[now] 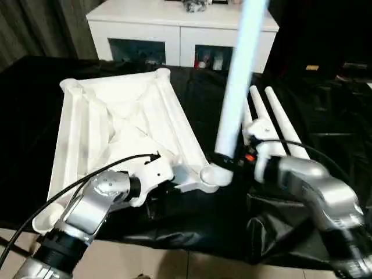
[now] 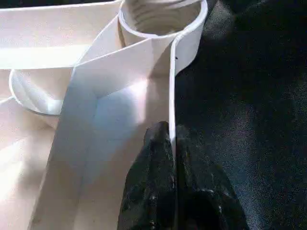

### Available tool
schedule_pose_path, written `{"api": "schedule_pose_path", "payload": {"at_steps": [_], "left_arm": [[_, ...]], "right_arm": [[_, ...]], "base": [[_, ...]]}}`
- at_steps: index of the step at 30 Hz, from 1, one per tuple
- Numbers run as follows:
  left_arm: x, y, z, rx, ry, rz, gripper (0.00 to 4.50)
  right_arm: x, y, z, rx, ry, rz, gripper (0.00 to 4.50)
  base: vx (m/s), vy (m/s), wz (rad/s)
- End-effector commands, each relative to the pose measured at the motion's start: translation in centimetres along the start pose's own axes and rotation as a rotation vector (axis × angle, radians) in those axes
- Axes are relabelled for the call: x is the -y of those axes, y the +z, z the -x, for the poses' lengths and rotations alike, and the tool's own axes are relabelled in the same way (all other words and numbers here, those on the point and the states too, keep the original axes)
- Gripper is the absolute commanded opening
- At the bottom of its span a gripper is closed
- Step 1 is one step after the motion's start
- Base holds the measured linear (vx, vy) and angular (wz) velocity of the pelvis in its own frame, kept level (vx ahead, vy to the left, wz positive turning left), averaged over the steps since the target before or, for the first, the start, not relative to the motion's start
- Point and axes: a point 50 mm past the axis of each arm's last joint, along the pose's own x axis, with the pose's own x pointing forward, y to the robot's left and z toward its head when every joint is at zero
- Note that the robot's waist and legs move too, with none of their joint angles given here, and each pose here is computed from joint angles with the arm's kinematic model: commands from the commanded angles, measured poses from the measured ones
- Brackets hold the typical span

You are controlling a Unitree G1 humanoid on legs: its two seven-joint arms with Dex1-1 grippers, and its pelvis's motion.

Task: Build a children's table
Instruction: Insert table leg to table base

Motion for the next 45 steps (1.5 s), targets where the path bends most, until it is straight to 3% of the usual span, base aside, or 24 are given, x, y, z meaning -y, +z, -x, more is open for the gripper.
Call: {"api": "schedule_pose_path", "payload": {"at_steps": [1, 10, 17, 23, 24, 30, 37, 41, 45], "left_arm": [[0.4, -0.1, -0.6, -0.005, -0.010, 0.004, 0.00], [0.1, -0.1, -0.6, -0.027, 0.020, -0.005, 0.00], [-0.1, -0.2, -0.5, -0.026, 0.037, 0.002, 0.00], [-0.3, -0.2, -0.5, -0.016, 0.058, 0.012, 0.00], [-0.5, 0.0, -0.5, -0.007, 0.065, 0.018, 0.00], [-0.6, 0.2, -0.6, 0.006, 0.077, 0.021, 0.00], [-0.9, 0.3, -0.4, 0.014, 0.099, 0.029, 0.00], [-1.0, 0.3, -0.3, 0.018, 0.112, 0.034, 0.00], [-1.0, 0.3, -0.3, 0.021, 0.119, 0.042, 0.00]], "right_arm": [[0.3, 0.3, -0.3, 0.004, 0.006, 0.008, 1.86], [0.8, -0.3, -1.6, -0.043, 0.042, -0.023, 1.86], [1.1, -1.2, -1.2, -0.033, 0.015, -0.050, 1.86], [0.9, -2.4, -0.9, 0.017, -0.010, -0.102, 1.86], [0.8, -3.3, -0.7, 0.068, -0.042, -0.145, 1.86], [0.8, -4.8, -0.5, 0.145, -0.128, -0.188, 1.86], [0.2, -6.4, 0.2, 0.153, -0.208, -0.094, 1.85], [-0.6, -6.2, 0.7, 0.185, -0.222, -0.025, 1.85], [-0.9, -6.0, 1.2, 0.243, -0.259, -0.032, 1.85]], "base": [[0.000, 0.000, 0.00], [0.000, 0.000, 0.00], [0.000, 0.000, 0.00], [0.000, 0.000, 0.00], [0.000, 0.000, 0.00], [0.000, 0.000, 0.00], [0.000, 0.000, 0.00], [0.000, 0.000, 0.00], [0.000, 0.000, 0.00]]}}
